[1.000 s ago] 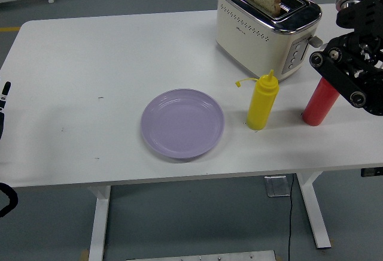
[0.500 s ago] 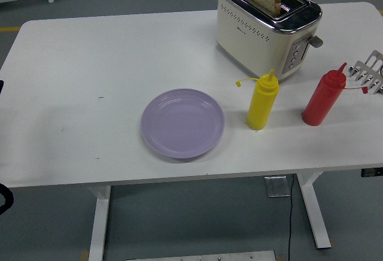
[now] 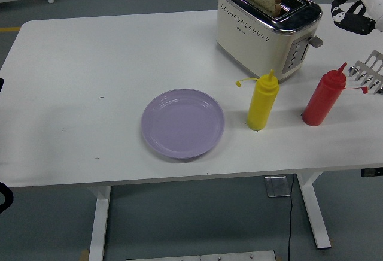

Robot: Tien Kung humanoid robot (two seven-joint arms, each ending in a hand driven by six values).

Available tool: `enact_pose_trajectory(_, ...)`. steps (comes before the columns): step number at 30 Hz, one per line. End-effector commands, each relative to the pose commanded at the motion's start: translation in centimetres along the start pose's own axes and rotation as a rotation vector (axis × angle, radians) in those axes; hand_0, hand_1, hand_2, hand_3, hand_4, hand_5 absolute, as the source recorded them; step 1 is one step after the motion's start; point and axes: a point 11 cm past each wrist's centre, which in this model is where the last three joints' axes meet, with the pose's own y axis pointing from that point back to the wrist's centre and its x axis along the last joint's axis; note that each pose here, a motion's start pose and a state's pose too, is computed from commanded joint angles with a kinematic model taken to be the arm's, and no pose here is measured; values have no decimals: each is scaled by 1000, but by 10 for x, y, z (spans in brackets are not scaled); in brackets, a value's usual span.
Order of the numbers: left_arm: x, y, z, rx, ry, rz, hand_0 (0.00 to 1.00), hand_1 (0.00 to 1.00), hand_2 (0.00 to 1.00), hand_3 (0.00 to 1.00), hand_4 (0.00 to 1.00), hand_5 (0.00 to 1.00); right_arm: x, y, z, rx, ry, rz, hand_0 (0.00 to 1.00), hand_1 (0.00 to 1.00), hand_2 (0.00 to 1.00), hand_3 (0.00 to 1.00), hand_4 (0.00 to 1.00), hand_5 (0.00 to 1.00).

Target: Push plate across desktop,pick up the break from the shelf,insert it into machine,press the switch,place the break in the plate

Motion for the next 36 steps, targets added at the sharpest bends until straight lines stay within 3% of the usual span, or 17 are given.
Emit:
enact_pose_trajectory(12,1,0,1,-1,0,2,840,883,936,798,631,998,-20,-2,2,0,7,-75,464,524,628,565,387,678)
enact_pose_trajectory(36,2,1,-1,2,1,6,840,883,937,798,630,998,-35,-6,9,-20,-7,-148,449,508,593,527,363,697)
